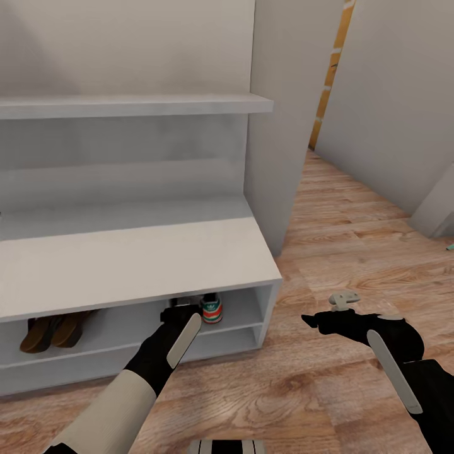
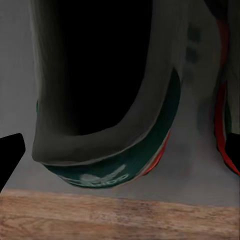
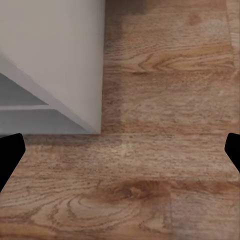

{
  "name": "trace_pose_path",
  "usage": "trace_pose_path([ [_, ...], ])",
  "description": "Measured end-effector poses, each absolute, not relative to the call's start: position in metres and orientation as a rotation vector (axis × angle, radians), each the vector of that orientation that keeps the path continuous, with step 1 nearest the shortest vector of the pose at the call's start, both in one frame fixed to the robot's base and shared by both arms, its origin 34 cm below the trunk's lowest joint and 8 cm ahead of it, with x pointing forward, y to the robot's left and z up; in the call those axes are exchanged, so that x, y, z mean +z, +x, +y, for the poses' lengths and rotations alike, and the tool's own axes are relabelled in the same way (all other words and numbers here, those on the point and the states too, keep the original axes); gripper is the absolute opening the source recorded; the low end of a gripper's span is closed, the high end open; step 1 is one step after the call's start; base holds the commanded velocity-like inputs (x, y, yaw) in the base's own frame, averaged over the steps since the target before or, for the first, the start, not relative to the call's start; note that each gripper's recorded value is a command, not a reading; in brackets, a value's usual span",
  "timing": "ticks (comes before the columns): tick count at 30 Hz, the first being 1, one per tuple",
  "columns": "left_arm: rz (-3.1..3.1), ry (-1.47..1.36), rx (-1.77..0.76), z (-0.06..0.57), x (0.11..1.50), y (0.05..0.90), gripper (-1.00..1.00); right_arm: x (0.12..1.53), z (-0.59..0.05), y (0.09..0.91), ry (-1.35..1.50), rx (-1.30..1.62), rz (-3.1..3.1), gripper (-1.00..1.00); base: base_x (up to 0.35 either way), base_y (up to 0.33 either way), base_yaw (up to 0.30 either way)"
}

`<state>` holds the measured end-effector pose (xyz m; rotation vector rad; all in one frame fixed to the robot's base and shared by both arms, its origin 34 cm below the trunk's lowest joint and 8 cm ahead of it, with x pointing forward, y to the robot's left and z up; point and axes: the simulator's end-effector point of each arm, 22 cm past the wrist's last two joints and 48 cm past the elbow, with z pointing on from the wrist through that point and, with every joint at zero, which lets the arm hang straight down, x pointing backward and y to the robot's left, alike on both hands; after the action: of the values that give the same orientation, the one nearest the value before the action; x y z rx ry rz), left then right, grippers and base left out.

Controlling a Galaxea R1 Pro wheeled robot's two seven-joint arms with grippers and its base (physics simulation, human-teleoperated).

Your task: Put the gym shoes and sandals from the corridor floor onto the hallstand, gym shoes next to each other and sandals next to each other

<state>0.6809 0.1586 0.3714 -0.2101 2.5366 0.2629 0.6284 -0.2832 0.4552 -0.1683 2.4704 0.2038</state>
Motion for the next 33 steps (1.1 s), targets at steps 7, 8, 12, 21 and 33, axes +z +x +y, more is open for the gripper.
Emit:
trace_pose_path([
  [7, 2.537, -0.208, 0.262, 0.158, 0.371, 0.681, 1.0, 0.455, -0.284, 0.629, -0.167, 0.203, 2.47, 1.0, -0.22, -0.061, 0.0],
  [8, 2.537, -0.208, 0.262, 0.158, 0.371, 0.681, 1.0, 0.455, -0.284, 0.629, -0.167, 0.203, 2.47, 1.0, -0.289, -0.092, 0.0],
  [12, 2.538, -0.208, 0.261, 0.157, 0.371, 0.681, 1.0, 0.455, -0.284, 0.629, -0.167, 0.203, 2.47, 1.0, -0.302, -0.101, 0.0],
  [21, 2.538, -0.208, 0.26, 0.158, 0.371, 0.68, 1.0, 0.455, -0.283, 0.628, -0.168, 0.204, 2.471, 1.0, -0.316, -0.117, 0.0],
  [33, 2.497, -0.302, 0.153, 0.146, 0.364, 0.628, 1.0, 0.46, -0.28, 0.636, -0.176, 0.206, 2.413, 1.0, -0.163, -0.063, 0.0],
])
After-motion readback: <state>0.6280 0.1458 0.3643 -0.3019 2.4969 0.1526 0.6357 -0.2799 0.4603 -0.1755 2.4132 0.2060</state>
